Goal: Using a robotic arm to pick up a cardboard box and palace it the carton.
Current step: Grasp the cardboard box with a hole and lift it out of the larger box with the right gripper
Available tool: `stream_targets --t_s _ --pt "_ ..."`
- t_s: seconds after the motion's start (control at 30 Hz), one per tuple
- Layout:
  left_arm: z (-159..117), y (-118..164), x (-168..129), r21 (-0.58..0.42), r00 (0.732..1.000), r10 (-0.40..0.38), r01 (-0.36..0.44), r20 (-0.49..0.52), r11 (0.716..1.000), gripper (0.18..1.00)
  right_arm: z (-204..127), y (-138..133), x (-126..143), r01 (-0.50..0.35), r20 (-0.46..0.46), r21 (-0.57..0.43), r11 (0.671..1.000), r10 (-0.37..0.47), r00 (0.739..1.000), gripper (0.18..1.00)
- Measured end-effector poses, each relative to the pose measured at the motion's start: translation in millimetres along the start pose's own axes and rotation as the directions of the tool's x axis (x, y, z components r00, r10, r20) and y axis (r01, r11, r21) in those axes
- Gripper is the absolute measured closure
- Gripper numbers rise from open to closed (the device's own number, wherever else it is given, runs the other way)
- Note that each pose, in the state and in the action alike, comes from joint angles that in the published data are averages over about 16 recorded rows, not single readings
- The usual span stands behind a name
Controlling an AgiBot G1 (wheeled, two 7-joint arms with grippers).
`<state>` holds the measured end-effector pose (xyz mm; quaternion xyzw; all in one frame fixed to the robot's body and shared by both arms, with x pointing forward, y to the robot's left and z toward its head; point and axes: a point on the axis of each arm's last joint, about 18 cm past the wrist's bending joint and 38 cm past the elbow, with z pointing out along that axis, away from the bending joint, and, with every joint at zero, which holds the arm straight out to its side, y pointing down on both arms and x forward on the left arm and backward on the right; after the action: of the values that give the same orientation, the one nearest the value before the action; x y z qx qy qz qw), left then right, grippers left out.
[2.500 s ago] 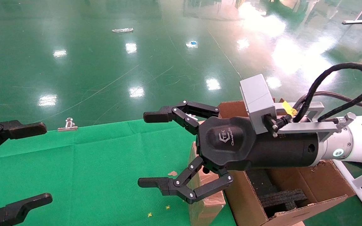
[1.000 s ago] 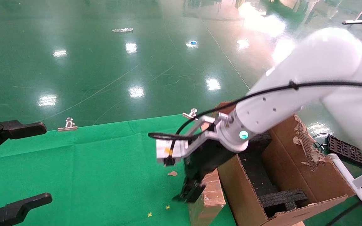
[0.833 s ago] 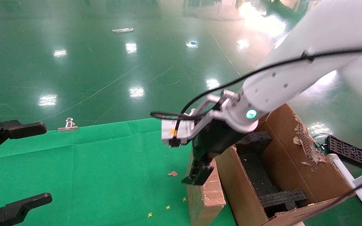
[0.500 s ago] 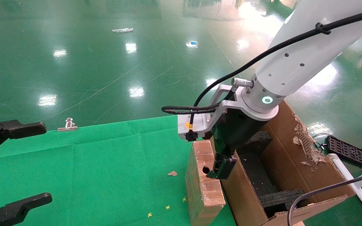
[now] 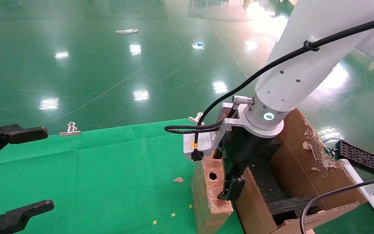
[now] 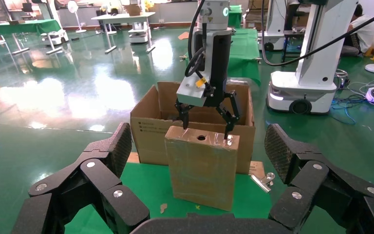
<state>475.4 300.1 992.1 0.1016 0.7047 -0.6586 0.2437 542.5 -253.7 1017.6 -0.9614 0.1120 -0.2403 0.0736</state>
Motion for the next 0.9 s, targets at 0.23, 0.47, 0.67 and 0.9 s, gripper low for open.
stream_targets --t_s 0.23,0.47,0.67,0.9 --pt "0.0 0.0 0.0 0.0 1.0 0.0 0.0 0.0 1.0 0.184 -5.0 12.5 6.6 -0.24 0.006 0.03 0.97 0.24 0.971 0.178" --pt "0.0 0.0 0.0 0.0 1.0 0.0 0.0 0.0 1.0 0.184 -8.8 30.5 16.8 -0.566 0.059 0.055 0.823 0.563 0.824 0.178" --pt "0.0 0.0 0.0 0.0 1.0 0.0 0.0 0.0 1.0 0.184 1.2 39.3 23.4 -0.742 0.129 0.035 0.67 0.733 0.668 0.178" --pt "0.0 0.0 0.0 0.0 1.0 0.0 0.0 0.0 1.0 0.184 22.7 38.1 28.8 -0.816 0.169 -0.005 0.578 0.805 0.569 0.178"
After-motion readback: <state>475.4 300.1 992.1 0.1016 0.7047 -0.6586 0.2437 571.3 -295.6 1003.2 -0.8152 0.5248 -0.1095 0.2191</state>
